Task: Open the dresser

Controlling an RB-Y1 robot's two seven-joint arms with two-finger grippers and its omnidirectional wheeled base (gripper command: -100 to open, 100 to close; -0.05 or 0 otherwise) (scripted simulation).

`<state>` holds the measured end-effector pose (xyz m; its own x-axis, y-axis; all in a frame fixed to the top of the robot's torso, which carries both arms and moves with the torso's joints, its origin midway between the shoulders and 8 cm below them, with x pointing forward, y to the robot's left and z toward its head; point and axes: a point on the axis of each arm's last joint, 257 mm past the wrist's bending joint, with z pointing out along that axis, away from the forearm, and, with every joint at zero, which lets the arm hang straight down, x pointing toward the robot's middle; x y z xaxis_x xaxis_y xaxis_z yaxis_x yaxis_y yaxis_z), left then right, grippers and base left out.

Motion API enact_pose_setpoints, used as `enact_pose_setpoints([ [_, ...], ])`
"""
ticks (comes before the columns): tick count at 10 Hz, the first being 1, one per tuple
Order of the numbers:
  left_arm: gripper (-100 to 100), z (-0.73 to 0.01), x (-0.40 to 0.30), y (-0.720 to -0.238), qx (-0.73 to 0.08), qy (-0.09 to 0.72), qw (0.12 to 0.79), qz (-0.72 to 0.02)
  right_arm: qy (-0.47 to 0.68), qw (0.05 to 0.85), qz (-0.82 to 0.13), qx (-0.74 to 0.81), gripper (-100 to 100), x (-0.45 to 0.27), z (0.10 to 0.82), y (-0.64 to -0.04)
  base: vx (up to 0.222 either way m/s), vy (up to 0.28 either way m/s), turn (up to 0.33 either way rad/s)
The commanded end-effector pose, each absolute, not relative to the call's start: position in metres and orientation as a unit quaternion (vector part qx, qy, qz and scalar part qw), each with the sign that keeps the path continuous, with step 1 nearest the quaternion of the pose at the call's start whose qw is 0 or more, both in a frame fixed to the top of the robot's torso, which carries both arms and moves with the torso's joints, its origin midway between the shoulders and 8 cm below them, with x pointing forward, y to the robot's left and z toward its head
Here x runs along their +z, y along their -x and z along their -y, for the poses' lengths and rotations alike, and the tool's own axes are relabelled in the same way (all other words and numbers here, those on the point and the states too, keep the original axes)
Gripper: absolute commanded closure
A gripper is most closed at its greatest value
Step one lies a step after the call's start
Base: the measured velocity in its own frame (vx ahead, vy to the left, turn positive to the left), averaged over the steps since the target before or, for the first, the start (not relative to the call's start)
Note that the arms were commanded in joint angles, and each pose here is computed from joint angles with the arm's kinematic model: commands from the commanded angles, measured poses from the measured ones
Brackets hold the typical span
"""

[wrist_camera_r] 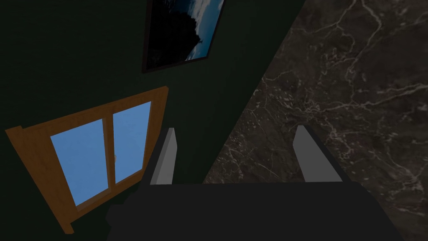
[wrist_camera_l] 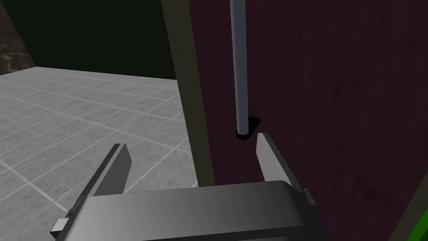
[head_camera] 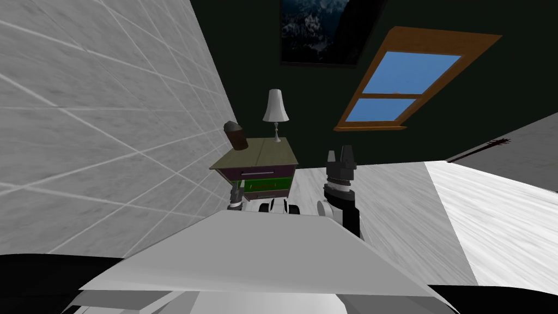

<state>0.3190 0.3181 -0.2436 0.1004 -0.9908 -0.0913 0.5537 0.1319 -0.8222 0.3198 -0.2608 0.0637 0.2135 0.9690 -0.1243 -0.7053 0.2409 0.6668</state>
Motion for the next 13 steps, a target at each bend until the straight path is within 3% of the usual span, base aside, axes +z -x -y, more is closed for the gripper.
enact_pose_setpoints([
  [1,-100,-0.317,-0.259,-0.310,-0.576,0.330,0.666,-0.342,-0.244,0.740,-0.270,0.566,0,0.064,0.261,-0.320,0.099,-0.040,-0.001],
  [7,-100,-0.301,-0.282,-0.294,-0.581,0.358,0.657,-0.321,-0.244,0.740,-0.270,0.566,0,0.064,0.261,-0.320,0.100,-0.035,0.000],
  [13,-100,-0.313,-0.267,-0.333,-0.583,0.354,0.655,-0.325,-0.244,0.740,-0.270,0.566,0,0.064,0.261,-0.320,-0.023,-0.018,0.012],
])
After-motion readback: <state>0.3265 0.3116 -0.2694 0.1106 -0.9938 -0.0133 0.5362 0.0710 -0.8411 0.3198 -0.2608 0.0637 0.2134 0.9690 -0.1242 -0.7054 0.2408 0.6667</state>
